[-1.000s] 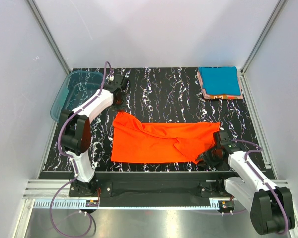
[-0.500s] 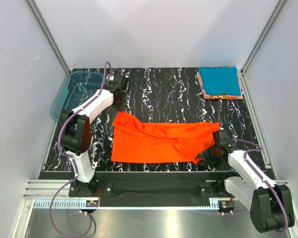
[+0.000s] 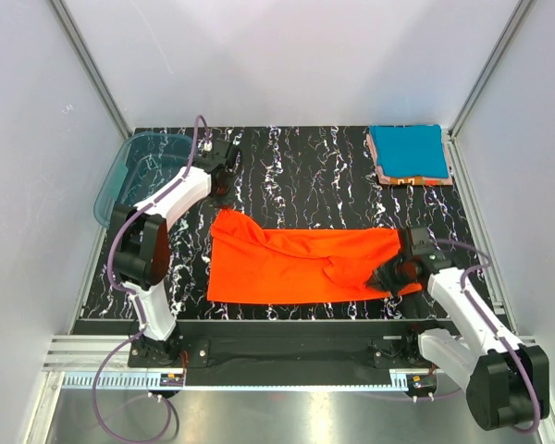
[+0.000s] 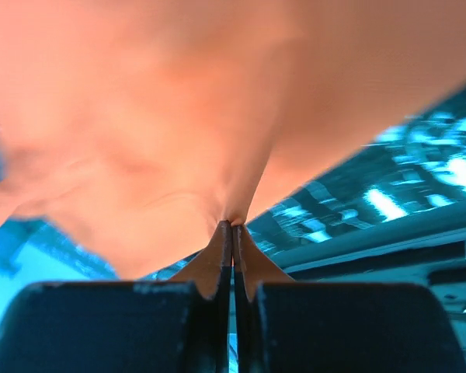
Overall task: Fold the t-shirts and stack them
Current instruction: Flatten the tshirt out
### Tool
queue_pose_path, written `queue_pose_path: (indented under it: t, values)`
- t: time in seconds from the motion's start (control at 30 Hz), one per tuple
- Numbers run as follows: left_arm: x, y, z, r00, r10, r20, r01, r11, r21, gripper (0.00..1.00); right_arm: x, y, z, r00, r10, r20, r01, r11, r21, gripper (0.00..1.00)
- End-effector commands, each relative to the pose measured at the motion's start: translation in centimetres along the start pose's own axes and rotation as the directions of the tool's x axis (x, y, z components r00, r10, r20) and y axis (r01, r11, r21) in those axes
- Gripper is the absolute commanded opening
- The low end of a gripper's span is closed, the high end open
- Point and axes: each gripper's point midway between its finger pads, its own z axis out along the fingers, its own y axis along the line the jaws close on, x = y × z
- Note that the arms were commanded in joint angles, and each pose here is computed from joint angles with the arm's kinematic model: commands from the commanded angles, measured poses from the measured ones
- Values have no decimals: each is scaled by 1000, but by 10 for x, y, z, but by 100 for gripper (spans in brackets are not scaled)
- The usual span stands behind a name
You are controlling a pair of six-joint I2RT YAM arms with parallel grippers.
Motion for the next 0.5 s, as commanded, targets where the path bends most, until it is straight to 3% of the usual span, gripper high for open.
queue_pose_path:
  t: [0.0,0.2,0.3,0.33,0.47]
  values:
    - [-20,-3,-24,998,1,64,-3,1000,25,0,-17,41,-39,985,-145,93,152,986,-70,0]
    - [-45,-2,-76,986,-13,165,1,997,71,0,-81,126,-118,902,-285,324,330,940,-92,0]
    - [-69,3,-115,964,-26,263,4,997,82,0,-137,157,-143,885,-265,383,327,939,-108,0]
    - [-74,5,-125,958,-28,286,5,997,82,0,-160,173,-173,862,-236,449,327,935,-138,0]
    - [-108,16,-180,906,-101,410,57,991,118,0,-202,219,-227,805,-230,547,378,909,-174,0]
